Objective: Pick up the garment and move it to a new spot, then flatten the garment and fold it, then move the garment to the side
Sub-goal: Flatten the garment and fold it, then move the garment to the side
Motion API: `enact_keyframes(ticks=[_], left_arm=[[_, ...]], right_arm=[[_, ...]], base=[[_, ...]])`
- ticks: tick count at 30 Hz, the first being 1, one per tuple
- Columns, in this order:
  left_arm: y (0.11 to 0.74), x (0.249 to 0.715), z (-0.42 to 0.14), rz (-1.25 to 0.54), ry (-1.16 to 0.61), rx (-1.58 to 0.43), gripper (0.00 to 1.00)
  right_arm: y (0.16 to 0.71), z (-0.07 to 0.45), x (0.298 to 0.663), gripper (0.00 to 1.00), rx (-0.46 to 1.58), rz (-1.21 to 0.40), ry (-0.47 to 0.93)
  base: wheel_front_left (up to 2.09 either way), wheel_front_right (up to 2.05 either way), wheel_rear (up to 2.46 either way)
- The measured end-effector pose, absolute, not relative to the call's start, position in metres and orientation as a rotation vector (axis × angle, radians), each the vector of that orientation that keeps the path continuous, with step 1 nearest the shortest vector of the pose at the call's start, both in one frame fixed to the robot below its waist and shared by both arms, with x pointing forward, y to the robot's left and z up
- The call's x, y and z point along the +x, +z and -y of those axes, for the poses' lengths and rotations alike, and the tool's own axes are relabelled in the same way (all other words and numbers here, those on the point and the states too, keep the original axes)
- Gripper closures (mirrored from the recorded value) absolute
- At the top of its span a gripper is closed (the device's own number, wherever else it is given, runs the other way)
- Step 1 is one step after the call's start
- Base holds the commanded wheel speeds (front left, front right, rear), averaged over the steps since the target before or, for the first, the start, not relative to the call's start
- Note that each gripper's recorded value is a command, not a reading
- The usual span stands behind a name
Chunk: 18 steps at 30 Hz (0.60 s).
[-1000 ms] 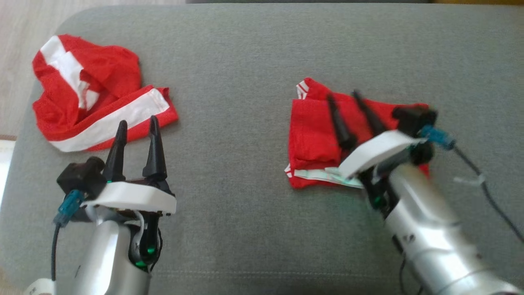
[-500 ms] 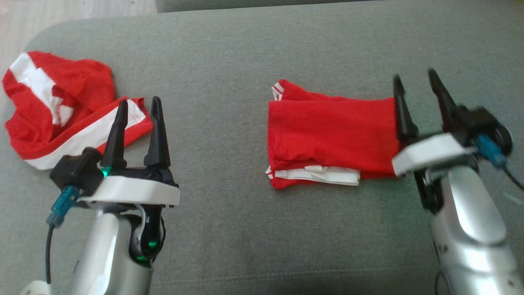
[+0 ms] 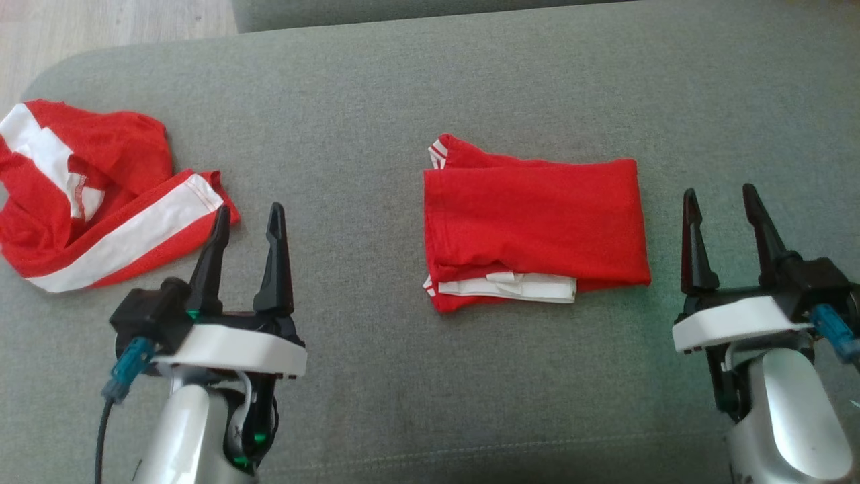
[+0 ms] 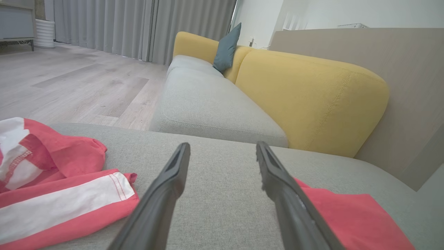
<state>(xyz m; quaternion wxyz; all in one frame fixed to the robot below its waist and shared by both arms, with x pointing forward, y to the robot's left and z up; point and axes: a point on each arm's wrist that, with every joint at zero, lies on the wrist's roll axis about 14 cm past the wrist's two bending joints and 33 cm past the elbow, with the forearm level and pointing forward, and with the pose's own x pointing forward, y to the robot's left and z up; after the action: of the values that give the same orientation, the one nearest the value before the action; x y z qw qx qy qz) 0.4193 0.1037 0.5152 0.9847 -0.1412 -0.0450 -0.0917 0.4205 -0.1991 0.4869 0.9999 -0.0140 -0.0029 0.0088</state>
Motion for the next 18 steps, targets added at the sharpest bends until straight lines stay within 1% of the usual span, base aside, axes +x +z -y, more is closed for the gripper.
enact_keyframes(ticks=[9,13,18], left_arm=[[0.513,0.419,-0.102,0.085,-0.189,-0.275,0.00],[0.507,0.421,-0.103,0.070,-0.185,-0.275,0.00],[0.494,0.424,-0.106,0.036,-0.174,-0.275,0.00]], right_arm=[[0.485,0.198,0.422,0.00,-0.010,0.002,0.017],[0.467,0.199,0.423,0.00,0.022,-0.064,0.008],[0.428,0.194,0.423,0.00,0.106,-0.194,0.002]], base=[[0.00,0.00,0.00],[0.00,0.00,0.00],[0.00,0.00,0.00]])
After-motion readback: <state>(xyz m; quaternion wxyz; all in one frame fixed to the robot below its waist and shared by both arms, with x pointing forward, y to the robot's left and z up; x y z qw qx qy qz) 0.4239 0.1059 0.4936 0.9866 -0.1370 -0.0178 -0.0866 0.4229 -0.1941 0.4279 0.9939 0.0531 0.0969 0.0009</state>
